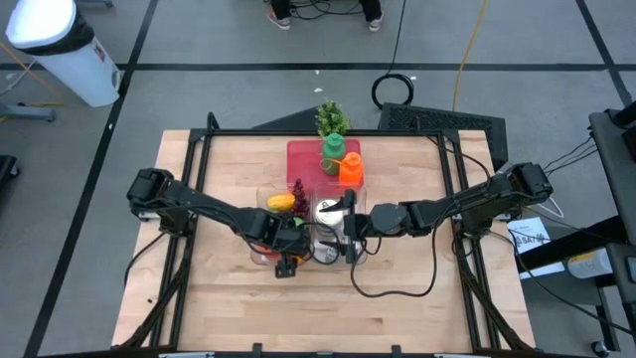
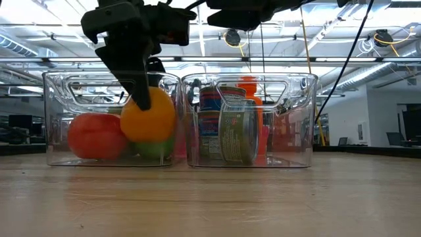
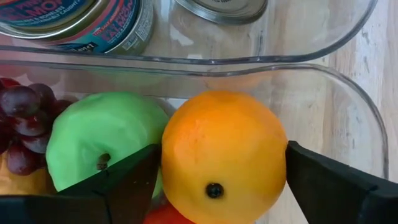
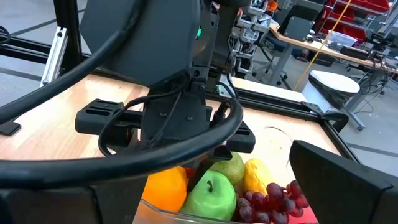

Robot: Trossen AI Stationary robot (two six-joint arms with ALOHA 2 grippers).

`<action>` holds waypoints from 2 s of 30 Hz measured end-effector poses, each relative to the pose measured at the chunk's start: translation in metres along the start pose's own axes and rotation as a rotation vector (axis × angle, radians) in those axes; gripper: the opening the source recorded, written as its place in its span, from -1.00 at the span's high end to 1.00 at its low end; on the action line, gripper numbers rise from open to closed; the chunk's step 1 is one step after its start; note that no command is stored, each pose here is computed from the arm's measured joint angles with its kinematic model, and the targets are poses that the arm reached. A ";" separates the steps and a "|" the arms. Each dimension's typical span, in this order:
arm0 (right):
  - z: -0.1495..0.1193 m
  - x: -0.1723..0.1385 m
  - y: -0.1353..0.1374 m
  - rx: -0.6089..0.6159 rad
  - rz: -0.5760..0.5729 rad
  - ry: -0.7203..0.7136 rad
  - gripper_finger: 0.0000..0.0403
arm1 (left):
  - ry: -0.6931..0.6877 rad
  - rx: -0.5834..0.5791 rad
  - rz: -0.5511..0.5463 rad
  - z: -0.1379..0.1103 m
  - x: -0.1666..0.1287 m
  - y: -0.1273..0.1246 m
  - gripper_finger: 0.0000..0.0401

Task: Pick & Place Food Item
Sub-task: Put the orange into the left transparent bin, then return to Home Position

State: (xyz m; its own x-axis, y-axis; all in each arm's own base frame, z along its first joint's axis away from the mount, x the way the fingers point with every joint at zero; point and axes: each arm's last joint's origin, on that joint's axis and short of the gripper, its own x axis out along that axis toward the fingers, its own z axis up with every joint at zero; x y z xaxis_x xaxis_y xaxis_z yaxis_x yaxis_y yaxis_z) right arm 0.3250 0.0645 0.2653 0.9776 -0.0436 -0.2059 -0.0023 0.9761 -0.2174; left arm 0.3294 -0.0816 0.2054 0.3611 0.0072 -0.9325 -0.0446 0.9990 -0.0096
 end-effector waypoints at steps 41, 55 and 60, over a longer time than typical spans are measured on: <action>0.052 -0.184 -0.044 0.229 0.152 0.001 -0.81 | -0.823 0.117 -0.182 -0.142 -0.278 0.065 -0.73; -0.048 -0.231 -0.044 0.469 0.162 -0.292 -0.81 | -1.017 0.151 -0.104 -0.181 -0.193 0.070 -0.68; -0.089 -0.214 -0.032 0.426 0.156 -0.355 -0.81 | -1.068 0.088 -0.058 -0.185 -0.142 0.067 -0.68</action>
State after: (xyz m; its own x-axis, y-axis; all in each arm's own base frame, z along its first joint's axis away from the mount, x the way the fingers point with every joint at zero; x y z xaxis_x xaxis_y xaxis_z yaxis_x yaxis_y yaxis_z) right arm 0.0977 0.0241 0.2315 0.9834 0.1104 0.1444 -0.1393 0.9680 0.2085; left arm 0.1025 -0.0238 0.2701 0.9900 -0.0471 -0.1328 0.0505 0.9985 0.0222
